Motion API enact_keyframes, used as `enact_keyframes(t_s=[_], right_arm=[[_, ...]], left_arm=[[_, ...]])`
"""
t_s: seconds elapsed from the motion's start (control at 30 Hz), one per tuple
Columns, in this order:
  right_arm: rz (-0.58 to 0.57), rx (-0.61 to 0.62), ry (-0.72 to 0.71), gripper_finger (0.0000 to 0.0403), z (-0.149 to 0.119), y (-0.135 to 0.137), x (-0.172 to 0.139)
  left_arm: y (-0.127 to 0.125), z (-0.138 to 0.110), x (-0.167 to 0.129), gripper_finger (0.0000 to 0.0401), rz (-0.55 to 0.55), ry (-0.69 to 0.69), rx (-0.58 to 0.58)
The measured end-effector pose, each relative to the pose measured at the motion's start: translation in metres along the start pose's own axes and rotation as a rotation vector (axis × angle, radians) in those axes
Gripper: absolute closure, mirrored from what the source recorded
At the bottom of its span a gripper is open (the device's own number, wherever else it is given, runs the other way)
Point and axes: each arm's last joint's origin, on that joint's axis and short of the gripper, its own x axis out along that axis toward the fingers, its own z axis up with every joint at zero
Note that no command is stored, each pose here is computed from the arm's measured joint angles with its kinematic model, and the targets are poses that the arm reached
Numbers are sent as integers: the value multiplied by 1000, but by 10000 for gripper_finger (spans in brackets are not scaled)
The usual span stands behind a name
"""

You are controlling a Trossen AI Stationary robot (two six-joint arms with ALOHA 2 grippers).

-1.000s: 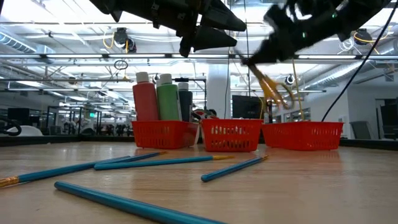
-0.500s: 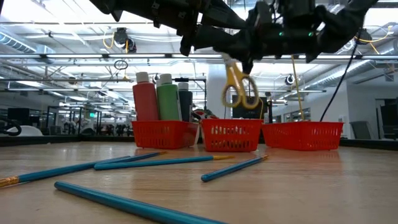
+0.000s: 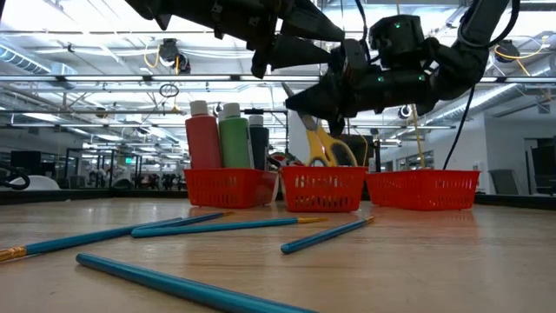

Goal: Pick & Place Paint Supplies
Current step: Adjust the scissors in the middle red bin, then adjust the right red bin on the table

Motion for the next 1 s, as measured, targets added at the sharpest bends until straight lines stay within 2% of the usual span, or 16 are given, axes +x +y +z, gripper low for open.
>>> enact_keyframes(t_s=[0.2, 0.4, 0.6, 0.8, 1.0], right_arm=[[0, -9, 5, 383, -2, 0, 1], [-6, -90, -20, 359, 3, 1, 0], [-111, -202, -36, 317, 3, -2, 0], [-267, -348, -59, 268, 12, -3, -5], [-328, -377, 4, 238, 32, 5, -24]], left_arm=[[0, 0, 0, 183, 0, 0, 0], [0, 0, 0, 183, 0, 1, 0], [0, -1, 0, 183, 0, 7, 1], [0, -1, 0, 183, 0, 9, -1], [0, -1, 0, 183, 0, 14, -1]])
